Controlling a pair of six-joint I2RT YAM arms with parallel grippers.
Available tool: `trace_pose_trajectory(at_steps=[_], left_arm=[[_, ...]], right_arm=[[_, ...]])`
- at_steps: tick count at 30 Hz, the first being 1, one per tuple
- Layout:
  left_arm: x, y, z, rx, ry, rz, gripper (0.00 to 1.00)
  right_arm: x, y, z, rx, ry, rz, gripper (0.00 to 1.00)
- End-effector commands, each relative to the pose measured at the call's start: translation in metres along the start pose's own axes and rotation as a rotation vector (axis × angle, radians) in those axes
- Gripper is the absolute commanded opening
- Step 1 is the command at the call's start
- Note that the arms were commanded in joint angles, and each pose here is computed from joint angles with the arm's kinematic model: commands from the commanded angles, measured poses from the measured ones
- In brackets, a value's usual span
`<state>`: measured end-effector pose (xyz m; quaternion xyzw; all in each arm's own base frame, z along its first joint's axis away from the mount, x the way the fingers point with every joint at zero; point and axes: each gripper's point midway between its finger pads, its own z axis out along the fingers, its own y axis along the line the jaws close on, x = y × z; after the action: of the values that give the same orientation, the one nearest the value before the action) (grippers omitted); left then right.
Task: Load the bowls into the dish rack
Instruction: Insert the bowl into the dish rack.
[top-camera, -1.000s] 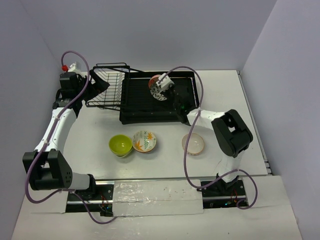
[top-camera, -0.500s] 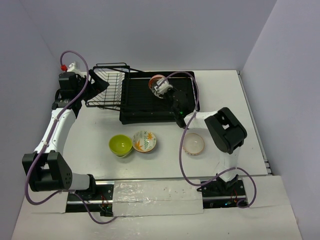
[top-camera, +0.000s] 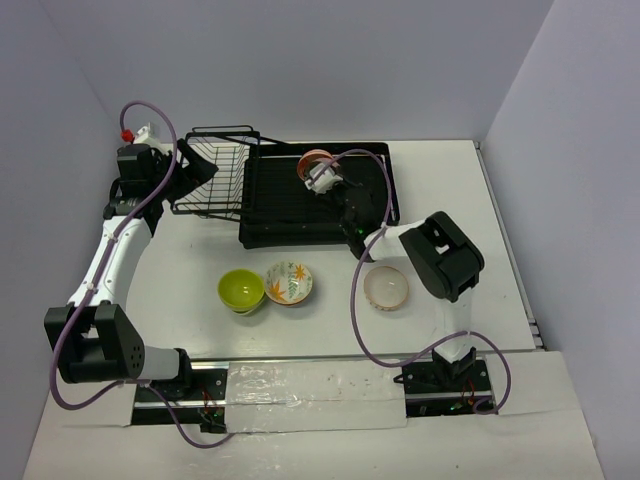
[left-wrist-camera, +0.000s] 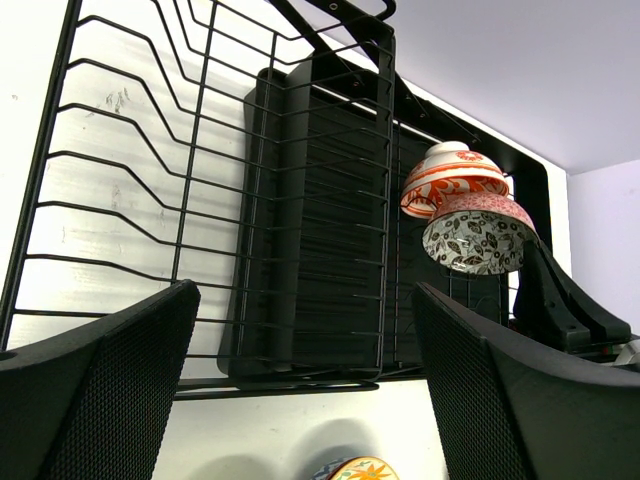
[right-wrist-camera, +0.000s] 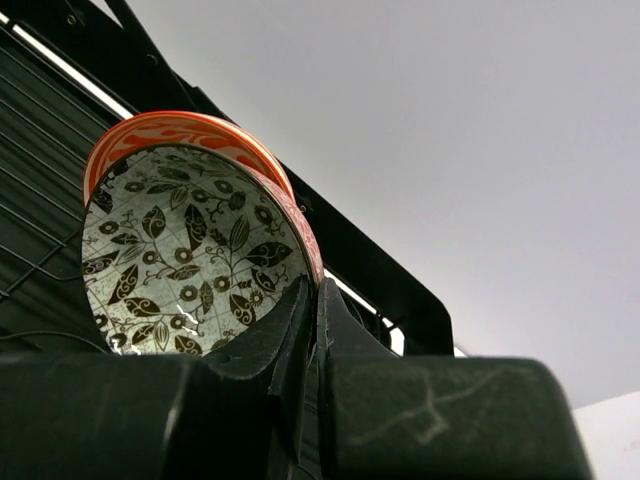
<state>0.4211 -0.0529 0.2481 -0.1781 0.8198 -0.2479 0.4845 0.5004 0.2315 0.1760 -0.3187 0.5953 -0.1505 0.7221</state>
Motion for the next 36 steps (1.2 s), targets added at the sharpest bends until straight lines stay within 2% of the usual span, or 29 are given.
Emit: trace_pose_trajectory(at_steps=[1, 12, 23, 33, 36], left_arm=[[-0.019, -0.017, -0.008, 0.054, -0.052, 0.022, 0.92], [-0.02, -0.015, -0.008, 0.052, -0.051, 0.018, 0.92], [-0.021, -0.016, -0.009, 0.055, -0.053, 0.017, 0.92], [-0.021, -0.015, -0.009, 0.052, -0.057, 0.018, 0.92], [-0.022, -0.015, -0.01, 0.052, -0.057, 0.016, 0.92]], right_arm=[[-0.026, -0.017, -0.001, 0.083, -0.109, -0.005, 0.0], [-0.027, -0.005, -0.005, 0.061, -0.191, -0.082, 0.0], [-0.025, 0.005, -0.008, 0.022, -0.215, -0.064, 0.0], [-0.02, 0.0, -0.012, 0.052, -0.214, -0.013, 0.24], [-0.018, -0.001, -0.012, 0.061, -0.204, -0.013, 0.25]])
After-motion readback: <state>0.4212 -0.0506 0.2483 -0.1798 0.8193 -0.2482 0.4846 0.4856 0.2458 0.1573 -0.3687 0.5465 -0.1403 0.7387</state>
